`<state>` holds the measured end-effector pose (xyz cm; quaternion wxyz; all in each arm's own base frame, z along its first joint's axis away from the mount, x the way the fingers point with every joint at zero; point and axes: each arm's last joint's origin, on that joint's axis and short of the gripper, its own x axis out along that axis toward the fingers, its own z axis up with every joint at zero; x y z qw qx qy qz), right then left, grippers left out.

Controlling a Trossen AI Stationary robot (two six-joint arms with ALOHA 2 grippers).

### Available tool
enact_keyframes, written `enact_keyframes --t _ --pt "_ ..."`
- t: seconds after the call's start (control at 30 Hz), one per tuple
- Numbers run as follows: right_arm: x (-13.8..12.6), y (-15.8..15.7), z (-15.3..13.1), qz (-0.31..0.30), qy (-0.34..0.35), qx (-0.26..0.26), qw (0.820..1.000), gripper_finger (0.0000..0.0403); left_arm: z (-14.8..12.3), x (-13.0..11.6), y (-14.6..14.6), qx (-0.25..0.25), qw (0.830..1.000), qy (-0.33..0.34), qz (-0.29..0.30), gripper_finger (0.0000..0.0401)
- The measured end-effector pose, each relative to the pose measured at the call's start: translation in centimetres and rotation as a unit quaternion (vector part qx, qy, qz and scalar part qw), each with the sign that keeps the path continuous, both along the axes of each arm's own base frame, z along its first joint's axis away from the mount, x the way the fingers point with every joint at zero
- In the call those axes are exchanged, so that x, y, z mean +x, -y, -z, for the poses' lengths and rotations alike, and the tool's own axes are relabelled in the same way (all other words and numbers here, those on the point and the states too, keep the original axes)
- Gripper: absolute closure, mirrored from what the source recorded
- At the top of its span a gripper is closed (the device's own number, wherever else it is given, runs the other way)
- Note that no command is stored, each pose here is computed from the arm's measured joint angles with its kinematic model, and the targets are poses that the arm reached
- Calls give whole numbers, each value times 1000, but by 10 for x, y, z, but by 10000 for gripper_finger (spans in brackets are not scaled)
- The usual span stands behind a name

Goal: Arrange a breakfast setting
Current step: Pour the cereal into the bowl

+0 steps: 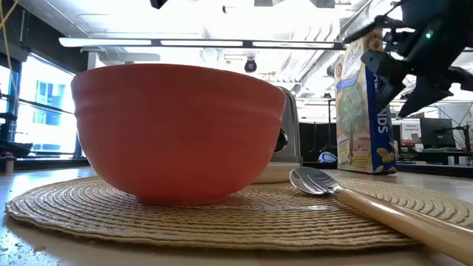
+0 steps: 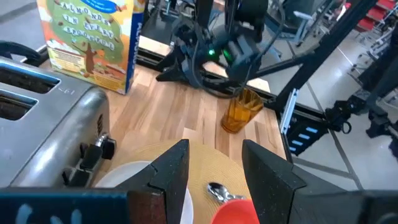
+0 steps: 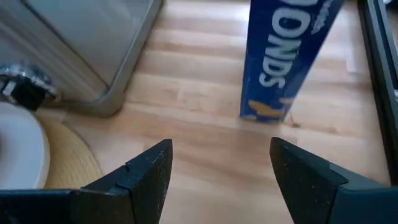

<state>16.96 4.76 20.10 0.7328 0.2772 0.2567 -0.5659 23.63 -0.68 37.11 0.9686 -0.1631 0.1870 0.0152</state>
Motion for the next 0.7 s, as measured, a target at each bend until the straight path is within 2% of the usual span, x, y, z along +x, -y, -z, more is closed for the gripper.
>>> enact_keyframes --t 0.37,0.57,0.7 --pt "-12 15 22 34 4 -67 997 150 -1 0 -12 -9 1000 6 -28 263" --pt "-10 19 29 18 -10 -71 997 150 -1 0 -17 -10 999 6 -38 263" --pt "-13 27 37 46 -6 -70 996 150 -1 0 -20 -10 999 6 -45 263"
